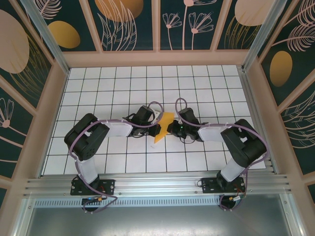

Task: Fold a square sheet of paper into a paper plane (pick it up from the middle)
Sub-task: Third fold the triangle at the center of the table.

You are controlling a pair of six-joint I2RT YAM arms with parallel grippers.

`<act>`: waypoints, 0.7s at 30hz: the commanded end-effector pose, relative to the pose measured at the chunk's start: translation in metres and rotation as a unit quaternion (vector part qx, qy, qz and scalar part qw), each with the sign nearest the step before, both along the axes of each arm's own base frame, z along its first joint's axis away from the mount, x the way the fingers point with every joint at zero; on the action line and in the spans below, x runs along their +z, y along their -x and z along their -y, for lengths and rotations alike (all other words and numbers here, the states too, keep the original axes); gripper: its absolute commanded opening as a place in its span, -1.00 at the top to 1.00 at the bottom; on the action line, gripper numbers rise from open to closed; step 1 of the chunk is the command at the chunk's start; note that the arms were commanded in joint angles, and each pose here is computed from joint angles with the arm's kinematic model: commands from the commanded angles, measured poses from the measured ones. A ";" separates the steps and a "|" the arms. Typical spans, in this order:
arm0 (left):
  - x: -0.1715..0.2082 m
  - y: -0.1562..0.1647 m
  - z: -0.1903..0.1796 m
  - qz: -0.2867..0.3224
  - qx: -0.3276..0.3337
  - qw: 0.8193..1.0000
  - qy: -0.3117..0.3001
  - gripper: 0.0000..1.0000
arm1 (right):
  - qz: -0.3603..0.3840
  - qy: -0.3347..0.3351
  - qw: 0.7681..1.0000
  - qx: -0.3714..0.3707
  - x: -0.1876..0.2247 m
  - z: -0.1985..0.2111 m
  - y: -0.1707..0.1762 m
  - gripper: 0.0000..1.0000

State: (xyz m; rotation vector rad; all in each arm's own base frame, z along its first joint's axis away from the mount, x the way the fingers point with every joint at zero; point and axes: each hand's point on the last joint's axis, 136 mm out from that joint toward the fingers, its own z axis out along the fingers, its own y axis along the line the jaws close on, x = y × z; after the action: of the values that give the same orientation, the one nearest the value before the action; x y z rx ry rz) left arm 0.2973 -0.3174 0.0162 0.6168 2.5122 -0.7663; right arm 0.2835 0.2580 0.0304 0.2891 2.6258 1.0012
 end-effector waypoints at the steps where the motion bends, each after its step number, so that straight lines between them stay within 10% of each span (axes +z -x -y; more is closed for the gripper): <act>1: -0.021 0.013 -0.013 -0.029 -0.006 0.999 -0.030 0.88 | 0.006 -0.010 1.000 0.002 0.003 0.003 -0.001 0.78; 21: -0.019 0.014 -0.014 -0.029 -0.009 0.999 -0.031 0.87 | 0.008 0.007 1.000 -0.015 0.001 0.013 -0.013 0.79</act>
State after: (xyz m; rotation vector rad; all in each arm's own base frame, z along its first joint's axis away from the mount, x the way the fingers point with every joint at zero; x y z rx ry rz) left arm 0.2972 -0.3173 0.0161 0.6262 2.5089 -0.7639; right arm 0.2899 0.2491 0.0283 0.3220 2.6161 0.9983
